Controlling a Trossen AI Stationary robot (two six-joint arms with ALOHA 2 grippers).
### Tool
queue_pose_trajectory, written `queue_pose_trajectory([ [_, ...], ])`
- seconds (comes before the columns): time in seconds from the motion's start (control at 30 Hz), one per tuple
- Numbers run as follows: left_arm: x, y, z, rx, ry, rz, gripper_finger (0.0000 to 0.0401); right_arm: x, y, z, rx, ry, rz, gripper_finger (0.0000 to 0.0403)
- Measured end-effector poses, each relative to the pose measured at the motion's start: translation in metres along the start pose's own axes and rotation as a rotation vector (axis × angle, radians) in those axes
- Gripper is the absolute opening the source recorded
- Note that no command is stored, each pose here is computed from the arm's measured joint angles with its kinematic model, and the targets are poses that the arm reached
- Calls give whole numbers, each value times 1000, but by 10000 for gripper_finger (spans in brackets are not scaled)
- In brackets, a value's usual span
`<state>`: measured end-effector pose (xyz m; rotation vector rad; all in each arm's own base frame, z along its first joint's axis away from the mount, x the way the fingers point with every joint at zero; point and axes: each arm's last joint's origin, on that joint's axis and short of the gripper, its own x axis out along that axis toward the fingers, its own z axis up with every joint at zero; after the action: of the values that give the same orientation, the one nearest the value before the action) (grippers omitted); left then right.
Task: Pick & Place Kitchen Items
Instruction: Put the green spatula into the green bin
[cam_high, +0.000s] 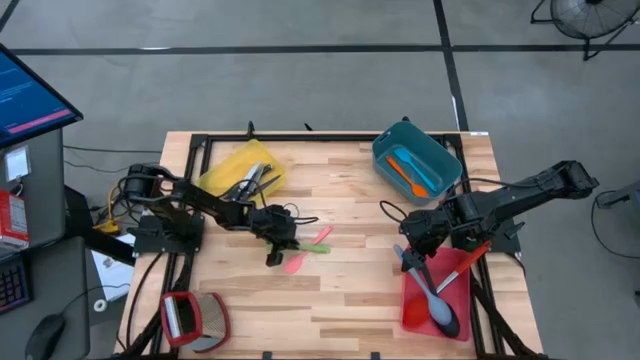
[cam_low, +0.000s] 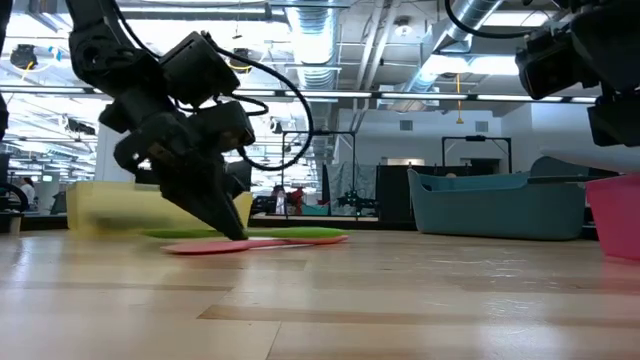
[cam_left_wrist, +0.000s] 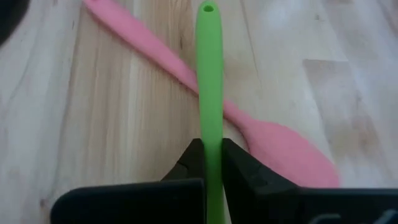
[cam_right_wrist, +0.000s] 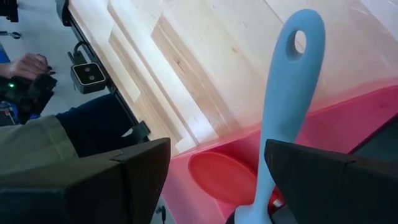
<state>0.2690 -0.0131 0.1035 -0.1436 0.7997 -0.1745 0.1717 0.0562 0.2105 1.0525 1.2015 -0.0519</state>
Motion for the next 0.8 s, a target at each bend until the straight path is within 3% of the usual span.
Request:
queue_pose_trajectory([
  [0.27,-30,-7,27,-34,-180,14,5,-2,13,8,-79,-75,135,258],
  [0.5,-79,-13,57,-87,-456,104,5,-11,25,26,-210,-264,262,258],
  [0.8,-144,-18,85,-133,-872,126,6,-38,26,65,-358,-724,260,258],
])
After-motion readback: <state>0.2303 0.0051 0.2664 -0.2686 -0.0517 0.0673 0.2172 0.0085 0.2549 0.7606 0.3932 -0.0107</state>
